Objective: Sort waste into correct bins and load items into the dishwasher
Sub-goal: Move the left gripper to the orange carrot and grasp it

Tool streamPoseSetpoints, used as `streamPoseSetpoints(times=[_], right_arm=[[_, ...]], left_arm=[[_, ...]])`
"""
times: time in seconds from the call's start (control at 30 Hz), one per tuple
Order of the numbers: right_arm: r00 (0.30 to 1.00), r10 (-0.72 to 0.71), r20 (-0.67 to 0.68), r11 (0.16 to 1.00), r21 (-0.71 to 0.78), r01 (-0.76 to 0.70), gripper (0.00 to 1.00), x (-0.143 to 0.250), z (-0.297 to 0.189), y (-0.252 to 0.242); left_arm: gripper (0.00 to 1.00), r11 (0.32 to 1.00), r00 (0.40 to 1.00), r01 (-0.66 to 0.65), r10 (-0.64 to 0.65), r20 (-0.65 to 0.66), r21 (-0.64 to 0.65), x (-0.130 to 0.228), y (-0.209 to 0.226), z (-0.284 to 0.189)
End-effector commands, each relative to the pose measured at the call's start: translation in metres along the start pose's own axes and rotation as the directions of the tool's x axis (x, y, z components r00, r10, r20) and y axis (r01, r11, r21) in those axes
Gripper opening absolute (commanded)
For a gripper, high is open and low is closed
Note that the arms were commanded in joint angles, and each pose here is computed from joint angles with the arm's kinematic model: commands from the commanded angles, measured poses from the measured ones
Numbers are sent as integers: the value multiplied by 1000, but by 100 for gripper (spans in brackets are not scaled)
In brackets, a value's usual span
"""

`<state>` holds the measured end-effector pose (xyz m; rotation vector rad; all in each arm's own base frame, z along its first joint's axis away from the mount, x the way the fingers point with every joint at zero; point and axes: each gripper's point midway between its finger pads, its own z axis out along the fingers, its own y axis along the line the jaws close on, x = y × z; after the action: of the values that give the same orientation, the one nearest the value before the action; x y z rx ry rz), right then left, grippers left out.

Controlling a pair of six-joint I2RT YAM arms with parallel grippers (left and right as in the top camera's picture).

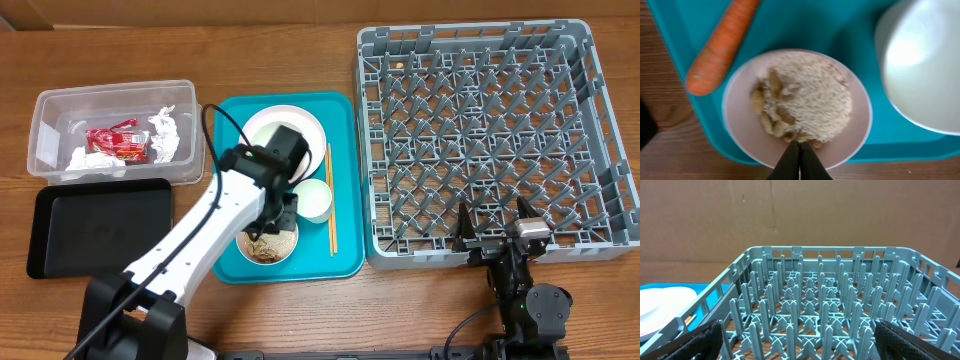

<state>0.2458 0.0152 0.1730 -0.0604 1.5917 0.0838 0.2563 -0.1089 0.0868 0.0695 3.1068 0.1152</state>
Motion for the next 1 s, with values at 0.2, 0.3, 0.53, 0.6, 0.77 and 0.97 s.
streamPoseSetpoints(times=[0.2,0.3,0.53,0.6,0.77,0.97], right_arm=[[1000,4,4,1000,4,-4,100,2,0,-1],[1000,4,4,1000,4,-4,100,2,0,-1],[1000,4,4,1000,4,-4,100,2,0,-1],[1000,4,4,1000,4,-4,100,2,0,-1],[1000,4,4,1000,4,-4,100,2,0,-1],[1000,4,4,1000,4,-4,100,2,0,-1]], left_arm=[[4,994,994,105,-105,9,-27,-16,56,-9],[4,994,995,102,-102,-11,-29,-13,66,-7],[13,998,998,53,-54,26,26,-27,69,-2],[15,999,999,21,-23,45,26,-31,69,-1],[21,999,997,-47,45,58,20,-34,69,0],[23,999,998,-44,45,54,-33,-30,78,13]])
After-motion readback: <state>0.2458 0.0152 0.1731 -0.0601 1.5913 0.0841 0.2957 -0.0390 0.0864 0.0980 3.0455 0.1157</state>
